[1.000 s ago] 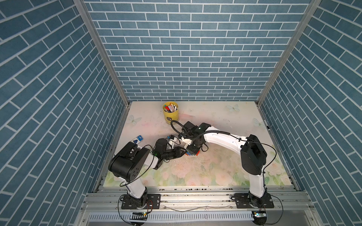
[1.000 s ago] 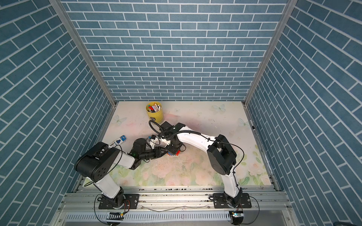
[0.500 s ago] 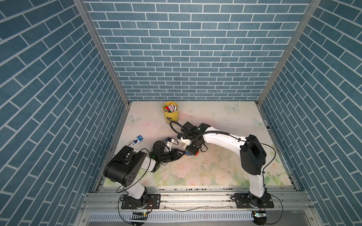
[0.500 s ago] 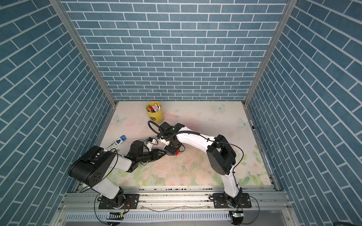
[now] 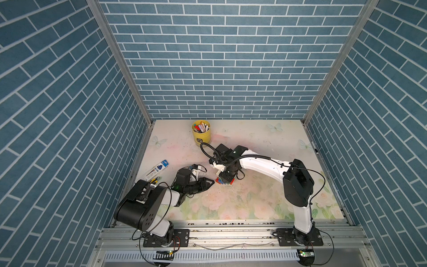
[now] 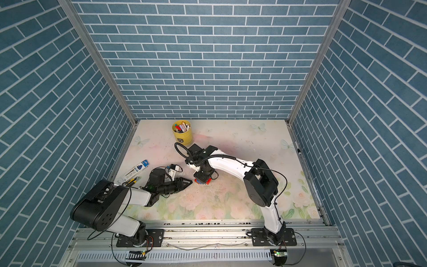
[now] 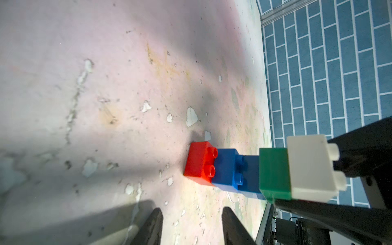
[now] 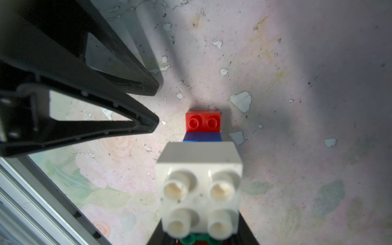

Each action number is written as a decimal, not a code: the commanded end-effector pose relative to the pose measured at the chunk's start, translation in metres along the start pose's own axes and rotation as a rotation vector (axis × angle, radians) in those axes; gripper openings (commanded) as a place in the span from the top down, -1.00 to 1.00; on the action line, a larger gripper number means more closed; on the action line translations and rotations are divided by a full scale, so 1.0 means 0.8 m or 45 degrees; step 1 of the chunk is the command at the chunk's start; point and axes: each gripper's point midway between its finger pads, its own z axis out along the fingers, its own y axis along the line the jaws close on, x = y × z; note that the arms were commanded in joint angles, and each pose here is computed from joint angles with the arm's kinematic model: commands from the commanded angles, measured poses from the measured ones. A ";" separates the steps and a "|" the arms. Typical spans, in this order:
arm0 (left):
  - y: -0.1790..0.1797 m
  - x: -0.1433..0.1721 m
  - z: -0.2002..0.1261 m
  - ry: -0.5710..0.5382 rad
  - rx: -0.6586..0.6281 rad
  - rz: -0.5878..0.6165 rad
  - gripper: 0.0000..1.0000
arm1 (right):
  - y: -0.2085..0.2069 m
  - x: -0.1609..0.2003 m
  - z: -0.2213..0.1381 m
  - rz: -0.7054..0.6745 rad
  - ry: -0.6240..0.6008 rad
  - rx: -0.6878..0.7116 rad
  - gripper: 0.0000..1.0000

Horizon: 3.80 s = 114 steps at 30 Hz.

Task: Assemble the letter y with lego
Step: Place the lego brick at the center of the board.

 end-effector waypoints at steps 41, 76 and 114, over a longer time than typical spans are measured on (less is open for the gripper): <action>0.021 0.013 -0.069 -0.053 -0.247 -0.133 -0.13 | -0.022 0.000 -0.029 0.417 -0.413 -0.833 0.56; 0.032 0.017 -0.067 -0.039 -0.288 -0.145 -0.12 | -0.034 0.011 0.018 0.527 -0.386 -1.065 0.38; 0.033 0.018 -0.071 -0.039 -0.312 -0.131 -0.11 | -0.117 0.060 0.019 0.907 -0.454 -0.563 0.09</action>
